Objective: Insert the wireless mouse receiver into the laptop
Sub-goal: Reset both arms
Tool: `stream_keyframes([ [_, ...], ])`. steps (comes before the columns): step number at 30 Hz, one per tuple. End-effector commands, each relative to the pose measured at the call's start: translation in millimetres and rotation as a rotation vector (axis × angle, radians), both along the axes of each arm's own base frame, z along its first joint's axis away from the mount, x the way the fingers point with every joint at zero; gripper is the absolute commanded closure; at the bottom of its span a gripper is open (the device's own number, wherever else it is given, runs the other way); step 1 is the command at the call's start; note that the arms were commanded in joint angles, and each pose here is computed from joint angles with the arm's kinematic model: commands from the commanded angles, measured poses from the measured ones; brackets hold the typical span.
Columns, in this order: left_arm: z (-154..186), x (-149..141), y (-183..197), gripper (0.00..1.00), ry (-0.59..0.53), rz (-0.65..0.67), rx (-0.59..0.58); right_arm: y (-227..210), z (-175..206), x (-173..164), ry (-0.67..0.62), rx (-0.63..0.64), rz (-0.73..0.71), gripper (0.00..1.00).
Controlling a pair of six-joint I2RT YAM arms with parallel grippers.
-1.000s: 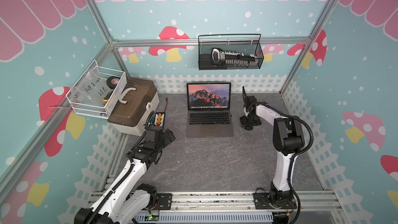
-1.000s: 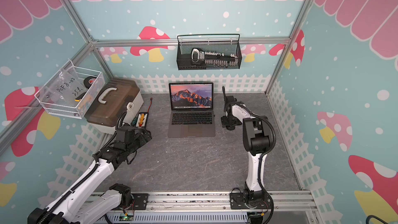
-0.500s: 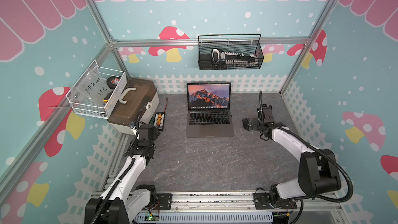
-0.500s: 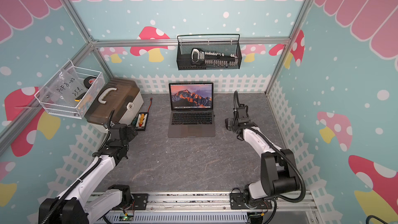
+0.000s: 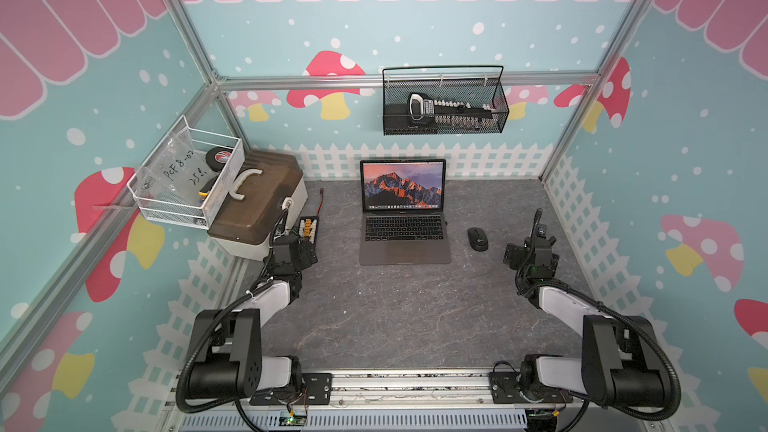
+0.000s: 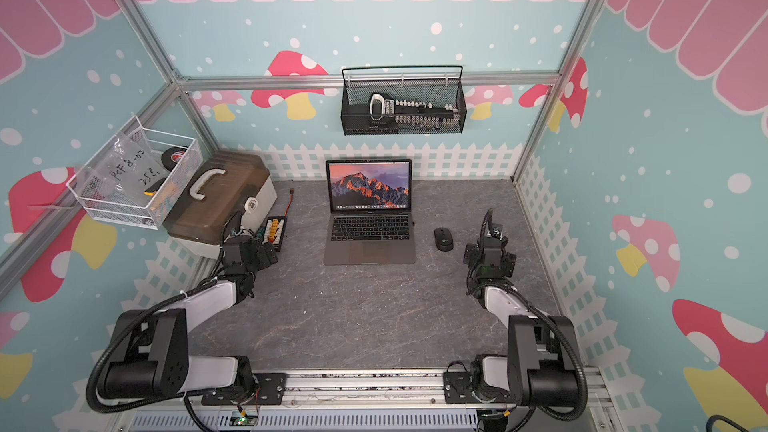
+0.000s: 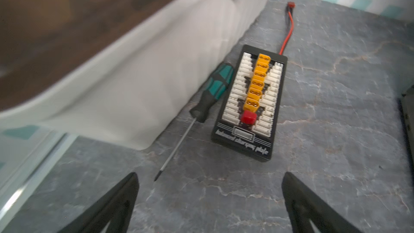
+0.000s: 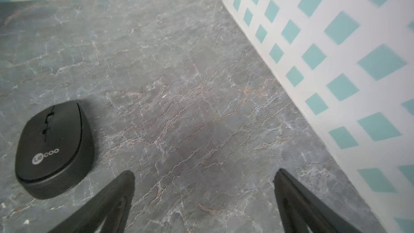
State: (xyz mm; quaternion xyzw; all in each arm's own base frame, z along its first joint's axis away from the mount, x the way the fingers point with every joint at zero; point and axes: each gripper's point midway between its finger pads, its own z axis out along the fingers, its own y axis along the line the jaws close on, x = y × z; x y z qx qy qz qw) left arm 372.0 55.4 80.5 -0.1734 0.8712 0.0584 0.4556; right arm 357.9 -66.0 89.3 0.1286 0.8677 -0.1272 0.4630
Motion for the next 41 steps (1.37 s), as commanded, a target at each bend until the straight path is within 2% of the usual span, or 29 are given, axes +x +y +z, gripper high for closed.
stream_keyframes([
  [1,41,40,-17,0.00,-0.212,-0.136,0.000,16,16,21,-0.110,0.011,0.117,0.01],
  [2,43,45,-23,0.00,-0.244,-0.170,0.021,17,19,23,-0.143,0.003,0.133,0.01],
  [4,35,49,-37,0.01,-0.220,-0.246,0.025,23,22,28,-0.160,-0.011,0.174,0.01],
  [7,38,36,-52,0.00,-0.297,-0.294,0.083,34,25,32,-0.177,-0.027,0.258,0.01],
  [9,47,21,-51,0.01,-0.458,-0.273,0.125,41,27,32,-0.205,-0.043,0.308,0.01],
  [10,48,15,-45,0.01,-0.456,-0.225,0.126,43,29,32,-0.224,-0.052,0.323,0.02],
  [12,45,13,-17,0.00,-0.422,-0.038,0.140,48,28,29,-0.256,-0.064,0.355,0.01],
  [13,46,17,-10,0.00,-0.422,0.001,0.151,51,26,28,-0.265,-0.065,0.373,0.01],
  [14,36,20,-14,0.00,-0.346,-0.014,0.148,54,25,26,-0.286,-0.072,0.390,0.01],
  [15,38,22,-16,0.00,-0.334,-0.014,0.155,56,22,23,-0.302,-0.079,0.402,0.01],
  [16,40,22,-16,0.00,-0.365,-0.015,0.173,57,19,20,-0.316,-0.088,0.403,0.02],
  [18,38,22,-17,0.00,-0.333,-0.017,0.162,57,19,21,-0.346,-0.106,0.390,0.01],
  [21,40,22,-17,0.00,-0.353,-0.013,0.172,50,9,38,-0.228,-0.081,0.347,0.01],
  [23,40,22,-17,0.00,-0.353,-0.015,0.171,45,8,34,-0.222,-0.085,0.321,0.01],
  [41,39,22,-17,0.00,-0.353,-0.014,0.175,46,9,35,-0.229,-0.091,0.324,0.01],
])
